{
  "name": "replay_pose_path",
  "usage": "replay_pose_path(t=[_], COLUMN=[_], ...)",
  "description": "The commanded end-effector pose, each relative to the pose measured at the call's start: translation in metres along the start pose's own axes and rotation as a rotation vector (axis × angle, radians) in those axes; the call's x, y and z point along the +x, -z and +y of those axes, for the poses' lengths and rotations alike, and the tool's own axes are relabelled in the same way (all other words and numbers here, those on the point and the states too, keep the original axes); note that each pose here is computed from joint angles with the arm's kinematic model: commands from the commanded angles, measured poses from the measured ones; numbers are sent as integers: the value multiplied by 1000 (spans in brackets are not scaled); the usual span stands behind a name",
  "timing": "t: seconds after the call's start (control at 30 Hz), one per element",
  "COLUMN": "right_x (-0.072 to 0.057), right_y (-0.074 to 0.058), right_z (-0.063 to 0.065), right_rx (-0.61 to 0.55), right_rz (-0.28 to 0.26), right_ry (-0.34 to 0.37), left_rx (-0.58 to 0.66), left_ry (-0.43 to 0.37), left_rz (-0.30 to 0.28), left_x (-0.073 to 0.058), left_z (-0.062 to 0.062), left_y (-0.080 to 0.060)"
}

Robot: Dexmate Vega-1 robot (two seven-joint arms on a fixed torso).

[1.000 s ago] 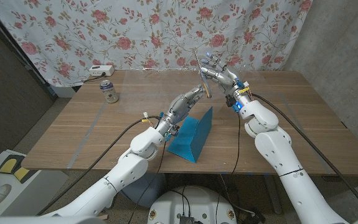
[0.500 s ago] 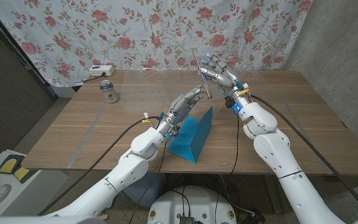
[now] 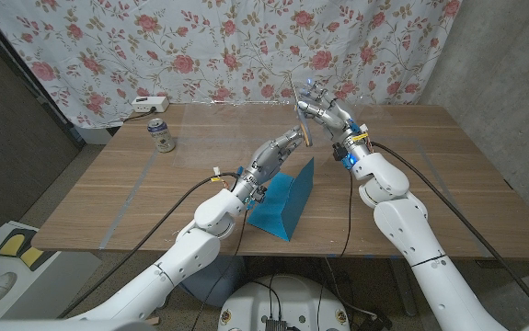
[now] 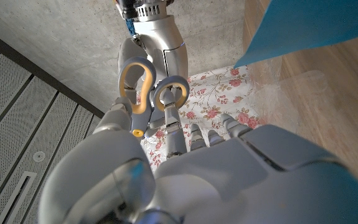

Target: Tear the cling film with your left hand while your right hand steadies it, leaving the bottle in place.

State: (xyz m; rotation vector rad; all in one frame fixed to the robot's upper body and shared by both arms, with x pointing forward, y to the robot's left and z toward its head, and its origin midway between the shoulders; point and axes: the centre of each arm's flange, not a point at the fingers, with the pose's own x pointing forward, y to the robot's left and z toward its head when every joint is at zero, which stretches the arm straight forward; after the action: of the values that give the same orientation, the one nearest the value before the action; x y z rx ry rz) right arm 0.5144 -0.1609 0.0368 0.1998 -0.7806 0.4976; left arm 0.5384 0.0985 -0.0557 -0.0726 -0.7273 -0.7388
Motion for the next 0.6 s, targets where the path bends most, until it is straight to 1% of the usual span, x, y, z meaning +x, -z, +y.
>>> replay_pose_path(t=[0.03, 0.27, 0.37, 0.6], right_x=[-5, -7, -8, -10], right_y=[-1, 1, 1, 4], right_z=[-1, 2, 4, 7], right_rx=[-1, -19, -31, -44], right_rz=[-15, -23, -33, -30], right_ry=[30, 25, 37, 42], left_rx=[1, -1, 2, 3], left_ry=[-6, -13, -15, -11], left_rz=[2, 6, 5, 4], left_x=[1, 1, 1, -1], left_z=[-1, -3, -4, -5], left_y=[3, 4, 3, 3])
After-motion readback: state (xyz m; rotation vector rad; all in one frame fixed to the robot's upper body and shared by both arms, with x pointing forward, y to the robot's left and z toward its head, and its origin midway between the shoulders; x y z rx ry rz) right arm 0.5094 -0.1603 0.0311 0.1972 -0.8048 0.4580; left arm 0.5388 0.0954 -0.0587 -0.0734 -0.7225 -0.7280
